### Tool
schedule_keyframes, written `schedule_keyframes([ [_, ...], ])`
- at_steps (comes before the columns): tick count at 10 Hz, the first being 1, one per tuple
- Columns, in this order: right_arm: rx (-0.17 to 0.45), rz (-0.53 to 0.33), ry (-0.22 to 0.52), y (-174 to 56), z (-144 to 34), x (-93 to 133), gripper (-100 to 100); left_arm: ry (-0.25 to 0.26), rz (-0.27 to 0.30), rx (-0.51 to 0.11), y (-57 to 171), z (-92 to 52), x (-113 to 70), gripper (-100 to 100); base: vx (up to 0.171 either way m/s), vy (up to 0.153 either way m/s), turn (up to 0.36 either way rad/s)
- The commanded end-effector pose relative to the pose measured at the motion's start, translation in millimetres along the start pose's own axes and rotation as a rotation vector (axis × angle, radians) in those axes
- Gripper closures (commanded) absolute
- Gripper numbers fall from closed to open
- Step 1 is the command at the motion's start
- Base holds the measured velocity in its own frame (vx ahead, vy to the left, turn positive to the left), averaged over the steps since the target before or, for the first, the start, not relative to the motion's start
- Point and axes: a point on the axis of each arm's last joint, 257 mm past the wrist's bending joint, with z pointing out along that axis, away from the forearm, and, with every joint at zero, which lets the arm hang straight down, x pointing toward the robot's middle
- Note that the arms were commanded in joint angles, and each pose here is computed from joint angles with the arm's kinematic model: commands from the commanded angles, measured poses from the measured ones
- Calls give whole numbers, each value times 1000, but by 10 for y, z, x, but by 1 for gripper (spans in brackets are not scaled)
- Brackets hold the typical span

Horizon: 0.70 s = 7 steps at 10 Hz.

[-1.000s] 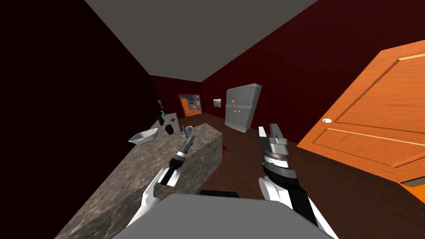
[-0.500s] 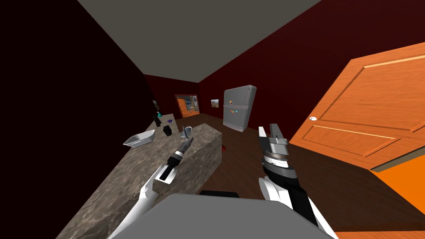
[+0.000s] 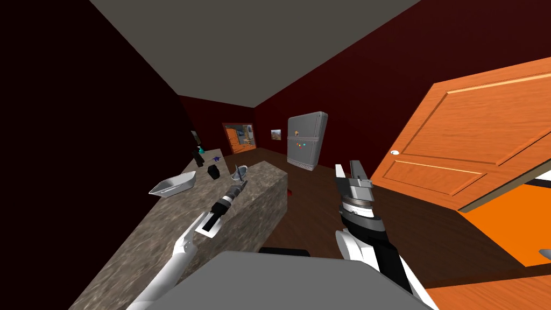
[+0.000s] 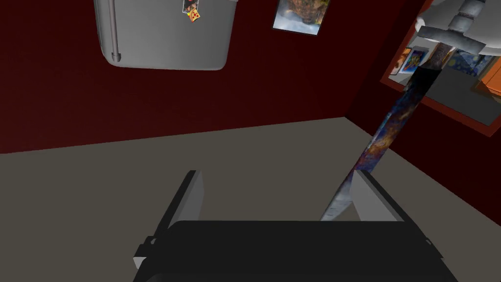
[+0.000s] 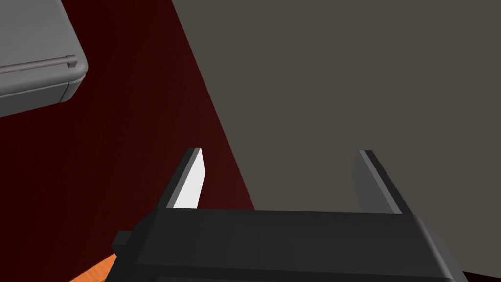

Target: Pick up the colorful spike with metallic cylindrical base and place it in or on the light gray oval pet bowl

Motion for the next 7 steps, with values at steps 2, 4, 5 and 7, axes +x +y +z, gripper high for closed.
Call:
schedule_keyframes([
  [2, 0, 0, 0, 0, 0, 0, 0, 31, 97, -31, 282, -34, 39, -100, 46, 50, -85],
  [4, 0, 0, 0, 0, 0, 0, 0, 57, 184, -58, 527, -65, 28, -100, 61, 56, -82],
  [5, 0, 0, 0, 0, 0, 0, 0, 63, 207, -65, 592, -75, 22, -100, 87, 66, -74],
  [7, 0, 0, 0, 0, 0, 0, 0, 79, 262, -82, 750, -101, -2, -100, 57, 40, -51],
])
